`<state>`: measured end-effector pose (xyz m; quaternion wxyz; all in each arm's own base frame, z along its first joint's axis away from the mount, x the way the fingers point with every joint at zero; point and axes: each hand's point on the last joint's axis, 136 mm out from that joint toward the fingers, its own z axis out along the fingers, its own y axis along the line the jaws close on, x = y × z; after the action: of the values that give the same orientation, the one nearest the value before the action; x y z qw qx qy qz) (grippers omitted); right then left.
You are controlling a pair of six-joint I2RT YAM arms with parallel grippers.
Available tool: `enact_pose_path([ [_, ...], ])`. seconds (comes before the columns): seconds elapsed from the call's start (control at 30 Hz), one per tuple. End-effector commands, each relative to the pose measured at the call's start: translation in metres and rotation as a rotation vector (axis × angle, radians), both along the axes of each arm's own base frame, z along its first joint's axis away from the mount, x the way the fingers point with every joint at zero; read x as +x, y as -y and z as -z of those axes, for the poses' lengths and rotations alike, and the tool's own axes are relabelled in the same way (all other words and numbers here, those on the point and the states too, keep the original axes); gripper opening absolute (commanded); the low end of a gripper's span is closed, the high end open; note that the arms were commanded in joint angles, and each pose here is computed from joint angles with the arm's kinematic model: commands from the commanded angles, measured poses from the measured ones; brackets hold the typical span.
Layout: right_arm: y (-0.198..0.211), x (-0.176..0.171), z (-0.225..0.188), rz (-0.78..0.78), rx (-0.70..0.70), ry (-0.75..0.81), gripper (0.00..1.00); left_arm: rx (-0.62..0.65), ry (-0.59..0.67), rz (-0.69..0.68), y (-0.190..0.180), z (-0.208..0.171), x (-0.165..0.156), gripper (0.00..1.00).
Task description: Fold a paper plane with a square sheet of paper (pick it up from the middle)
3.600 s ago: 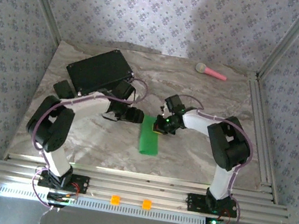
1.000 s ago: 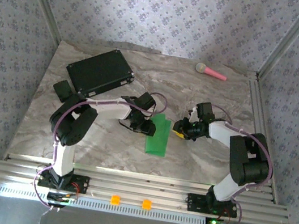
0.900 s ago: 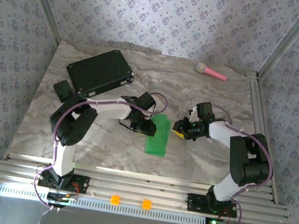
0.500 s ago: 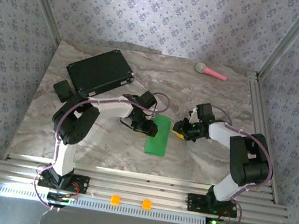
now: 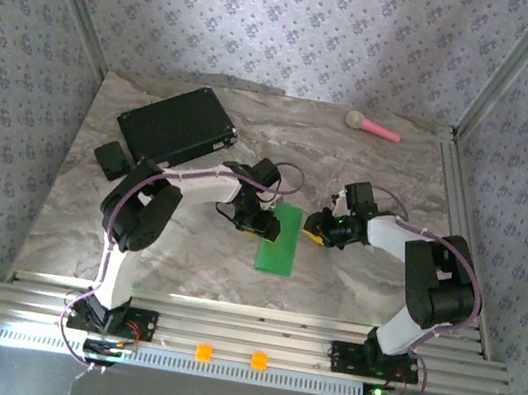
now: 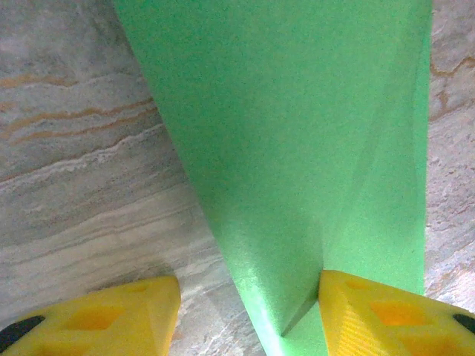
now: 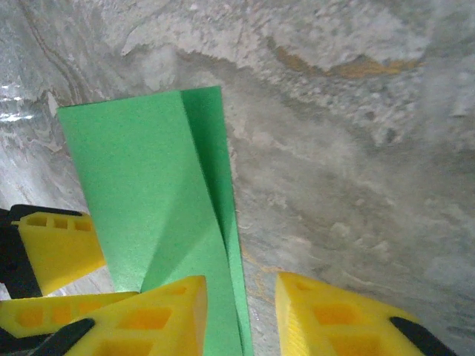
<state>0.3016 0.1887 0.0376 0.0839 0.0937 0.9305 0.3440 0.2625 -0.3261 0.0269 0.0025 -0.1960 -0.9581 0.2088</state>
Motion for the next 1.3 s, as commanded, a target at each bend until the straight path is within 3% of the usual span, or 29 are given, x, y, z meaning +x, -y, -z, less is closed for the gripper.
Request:
enact_pose_path([
  [0.0,-0.007,0.000,-0.005,-0.002,0.003,0.026,0.27,0.047,-0.018,0.022,0.001,0.025,-0.005,0.55],
  [0.27,0.010,0.001,0.003,0.087,-0.074,0.019,0.26,0.081,-0.028,0.007,-0.001,0.031,-0.007,0.57],
  [0.43,-0.021,0.006,-0.011,0.004,0.033,0.064,0.09,0.129,-0.030,0.008,-0.005,0.038,-0.008,0.57],
  [0.73,-0.038,0.004,0.008,-0.027,-0.031,0.018,0.07,0.111,-0.018,0.026,-0.002,0.034,-0.008,0.57],
  [0.87,-0.018,0.002,0.011,0.029,-0.091,0.000,0.07,0.130,0.003,0.067,-0.003,0.034,-0.006,0.56],
  [1.0,0.012,0.009,0.001,0.145,-0.058,0.025,0.08,0.163,-0.013,0.075,-0.009,0.036,-0.010,0.55],
  [1.27,0.044,0.005,-0.012,0.220,-0.101,0.070,0.10,0.178,-0.015,0.066,-0.009,0.039,-0.007,0.56],
])
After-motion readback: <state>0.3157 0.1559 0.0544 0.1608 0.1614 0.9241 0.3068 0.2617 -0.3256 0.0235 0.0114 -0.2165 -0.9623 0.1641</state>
